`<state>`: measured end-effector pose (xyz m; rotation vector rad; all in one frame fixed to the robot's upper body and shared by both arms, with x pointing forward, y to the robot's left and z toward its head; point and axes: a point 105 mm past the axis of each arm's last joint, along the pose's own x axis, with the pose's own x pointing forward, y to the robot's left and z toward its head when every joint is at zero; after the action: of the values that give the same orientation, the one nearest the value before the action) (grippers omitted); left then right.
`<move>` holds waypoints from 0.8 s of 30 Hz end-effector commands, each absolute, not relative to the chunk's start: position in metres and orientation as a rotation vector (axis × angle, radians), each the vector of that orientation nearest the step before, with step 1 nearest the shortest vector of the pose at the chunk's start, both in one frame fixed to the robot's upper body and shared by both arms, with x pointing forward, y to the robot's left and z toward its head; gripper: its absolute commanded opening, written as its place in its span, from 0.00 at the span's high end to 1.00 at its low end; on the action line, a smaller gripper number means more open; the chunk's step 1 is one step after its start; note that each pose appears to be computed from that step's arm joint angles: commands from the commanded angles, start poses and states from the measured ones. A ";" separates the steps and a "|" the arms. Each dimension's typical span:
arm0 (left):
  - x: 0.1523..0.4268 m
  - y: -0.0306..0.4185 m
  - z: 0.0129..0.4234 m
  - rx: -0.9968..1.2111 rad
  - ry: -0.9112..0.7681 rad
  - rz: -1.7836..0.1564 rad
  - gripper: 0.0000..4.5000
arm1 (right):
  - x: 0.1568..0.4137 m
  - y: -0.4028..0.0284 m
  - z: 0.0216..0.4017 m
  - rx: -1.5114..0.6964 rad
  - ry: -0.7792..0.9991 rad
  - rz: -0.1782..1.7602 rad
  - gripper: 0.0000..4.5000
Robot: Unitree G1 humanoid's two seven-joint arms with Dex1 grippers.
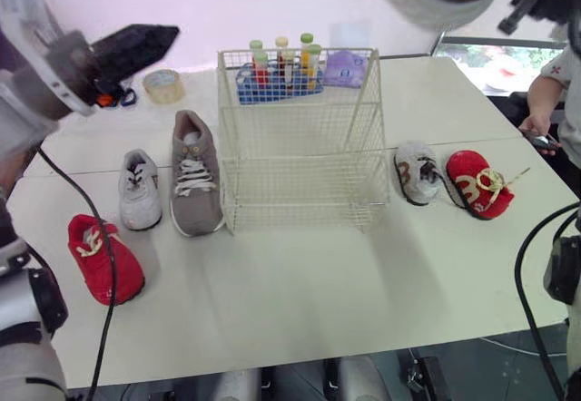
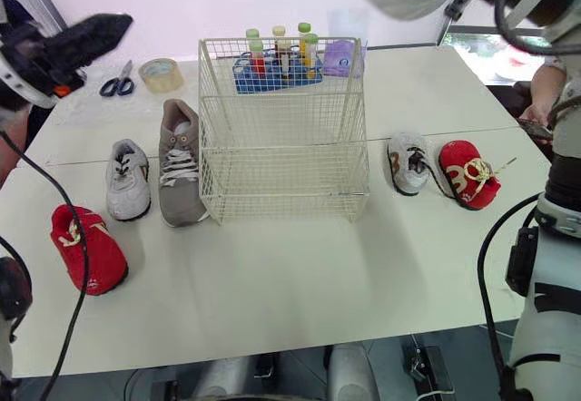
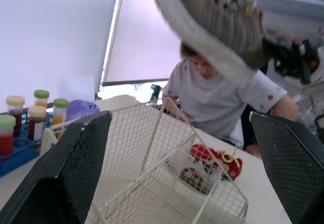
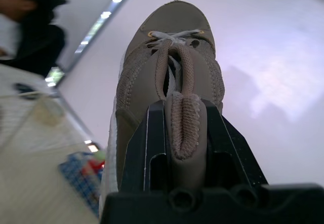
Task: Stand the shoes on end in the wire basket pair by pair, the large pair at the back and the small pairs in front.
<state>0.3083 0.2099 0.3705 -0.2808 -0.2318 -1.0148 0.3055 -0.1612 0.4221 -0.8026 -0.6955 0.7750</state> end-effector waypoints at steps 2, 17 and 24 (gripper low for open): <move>0.290 0.226 0.404 -0.258 -0.299 -1.062 0.00 | 0.278 -0.149 0.439 -0.950 -0.798 0.882 0.96; 0.300 0.210 0.407 -0.170 -0.158 -1.198 0.00 | 0.263 -0.106 0.419 -1.051 -0.878 1.127 0.96; 0.300 0.195 0.385 -0.158 -0.045 -1.302 0.11 | 0.257 -0.096 0.417 -1.048 -0.922 1.150 0.96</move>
<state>0.3050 0.1942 0.3812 -0.1732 -0.0365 -1.2850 0.2712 -0.0956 0.4007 -1.0305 -0.8186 1.1916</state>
